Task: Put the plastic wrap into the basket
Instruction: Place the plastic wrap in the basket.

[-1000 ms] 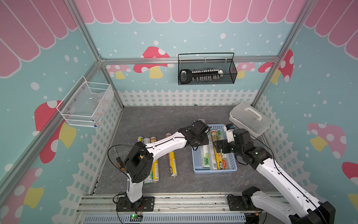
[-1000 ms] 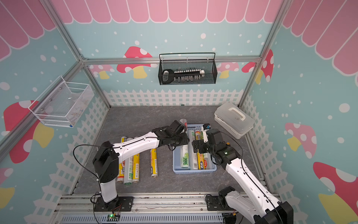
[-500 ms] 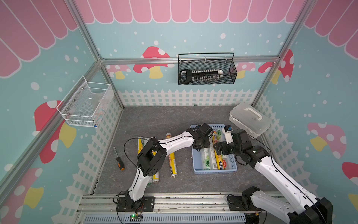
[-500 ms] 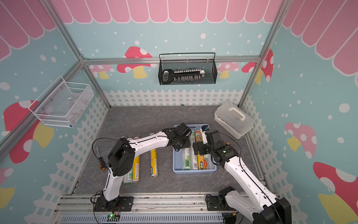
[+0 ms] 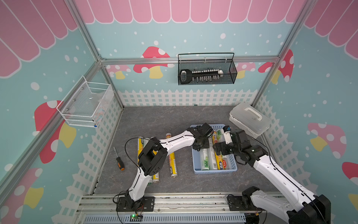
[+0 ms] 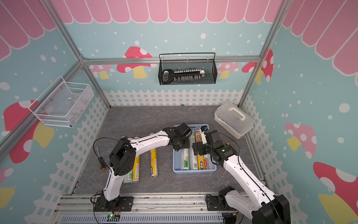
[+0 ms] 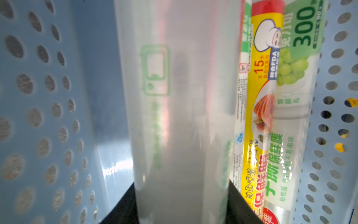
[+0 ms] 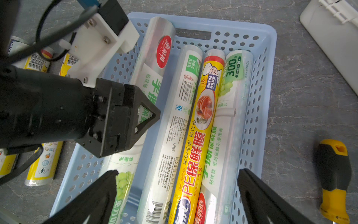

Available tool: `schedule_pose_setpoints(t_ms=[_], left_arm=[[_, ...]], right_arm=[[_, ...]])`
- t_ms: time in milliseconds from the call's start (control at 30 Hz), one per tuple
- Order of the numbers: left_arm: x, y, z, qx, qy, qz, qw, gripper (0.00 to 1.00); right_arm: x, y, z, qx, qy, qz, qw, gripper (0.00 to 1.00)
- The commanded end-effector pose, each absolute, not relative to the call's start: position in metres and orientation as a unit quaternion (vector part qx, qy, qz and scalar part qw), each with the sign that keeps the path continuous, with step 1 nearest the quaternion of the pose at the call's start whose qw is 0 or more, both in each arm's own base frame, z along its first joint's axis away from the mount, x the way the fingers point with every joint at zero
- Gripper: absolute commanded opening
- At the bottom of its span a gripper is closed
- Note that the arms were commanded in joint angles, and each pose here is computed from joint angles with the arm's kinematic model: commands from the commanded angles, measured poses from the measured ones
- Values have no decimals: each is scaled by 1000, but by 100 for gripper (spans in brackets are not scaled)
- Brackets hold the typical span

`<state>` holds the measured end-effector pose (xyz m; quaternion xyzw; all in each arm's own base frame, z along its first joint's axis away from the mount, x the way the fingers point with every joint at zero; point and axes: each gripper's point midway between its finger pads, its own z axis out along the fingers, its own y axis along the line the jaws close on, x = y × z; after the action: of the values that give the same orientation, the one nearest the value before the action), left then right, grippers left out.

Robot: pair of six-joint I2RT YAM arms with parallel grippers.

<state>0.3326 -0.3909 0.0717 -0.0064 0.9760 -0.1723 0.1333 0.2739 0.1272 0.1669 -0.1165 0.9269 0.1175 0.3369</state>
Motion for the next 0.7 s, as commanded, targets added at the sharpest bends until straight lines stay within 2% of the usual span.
schedule_pose_setpoints(t_ms=[0, 300, 667], left_arm=[[341, -396, 77, -4, 974, -180, 139, 56], [340, -395, 72, -2, 975, -179, 130, 57], [343, -395, 99, 5, 969, -196, 153, 57]], right_arm=[[272, 126, 168, -118, 926, 119, 338, 100], [272, 129, 169, -115, 925, 128, 338, 100], [270, 133, 183, -110, 916, 150, 355, 100]])
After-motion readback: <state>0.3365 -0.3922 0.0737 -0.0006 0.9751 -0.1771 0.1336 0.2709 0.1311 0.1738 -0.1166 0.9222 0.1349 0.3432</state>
